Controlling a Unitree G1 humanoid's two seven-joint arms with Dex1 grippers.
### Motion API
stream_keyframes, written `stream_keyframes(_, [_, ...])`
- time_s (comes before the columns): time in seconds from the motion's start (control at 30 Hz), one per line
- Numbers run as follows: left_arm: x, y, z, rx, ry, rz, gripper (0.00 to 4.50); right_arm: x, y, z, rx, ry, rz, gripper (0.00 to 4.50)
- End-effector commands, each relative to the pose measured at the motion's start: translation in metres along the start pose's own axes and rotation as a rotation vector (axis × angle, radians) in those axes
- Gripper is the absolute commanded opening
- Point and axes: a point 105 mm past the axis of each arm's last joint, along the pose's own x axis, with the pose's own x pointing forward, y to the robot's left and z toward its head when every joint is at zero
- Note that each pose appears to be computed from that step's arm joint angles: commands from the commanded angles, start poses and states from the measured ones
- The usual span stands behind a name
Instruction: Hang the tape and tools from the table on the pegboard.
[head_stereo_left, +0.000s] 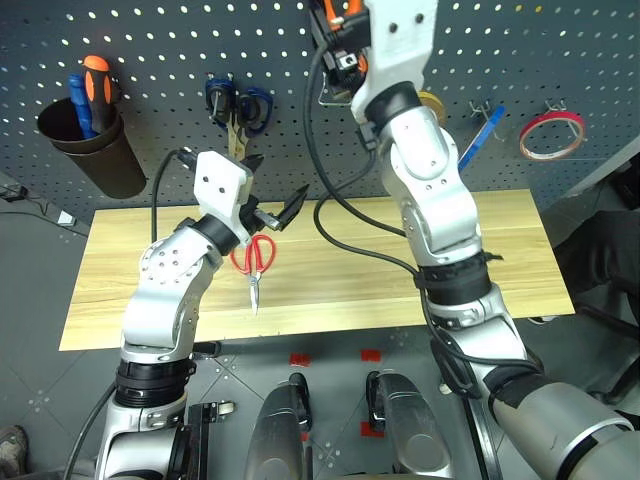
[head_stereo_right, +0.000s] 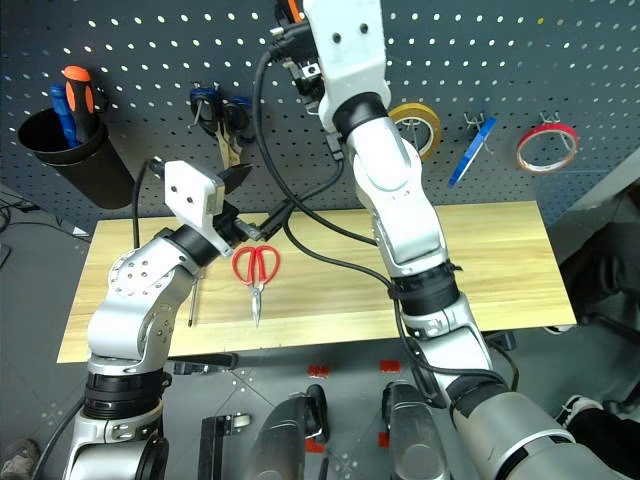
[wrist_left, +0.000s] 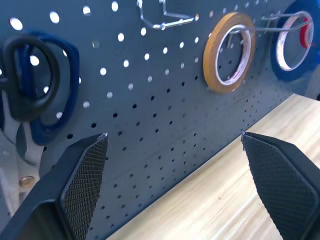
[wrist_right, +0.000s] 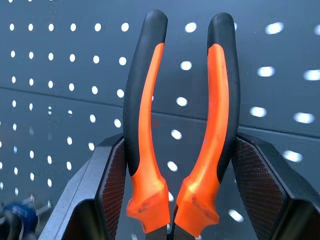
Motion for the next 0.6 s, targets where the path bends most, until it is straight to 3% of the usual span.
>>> stream_keyframes(0.03, [0.006,-0.002,0.006,0.018,-0.018,0.033,4.5,0.014,0.007,0.029,-0.01,-0.162,0.011,2.83])
stream_keyframes(0.23, [0.016,-0.002,0.002,0.004,-0.021,0.059,4.5,0.019,0.007,0.007,-0.075,-0.162,0.02,2.83])
stream_keyframes(0.43, [0.023,-0.006,0.0,0.0,-0.035,0.052,4.5,0.006,-0.002,-0.022,-0.159,-0.143,0.015,2.83])
stream_keyframes(0.6, [0.023,-0.006,-0.005,0.017,-0.033,0.061,4.5,-0.004,-0.008,-0.029,-0.19,-0.145,0.0,2.83])
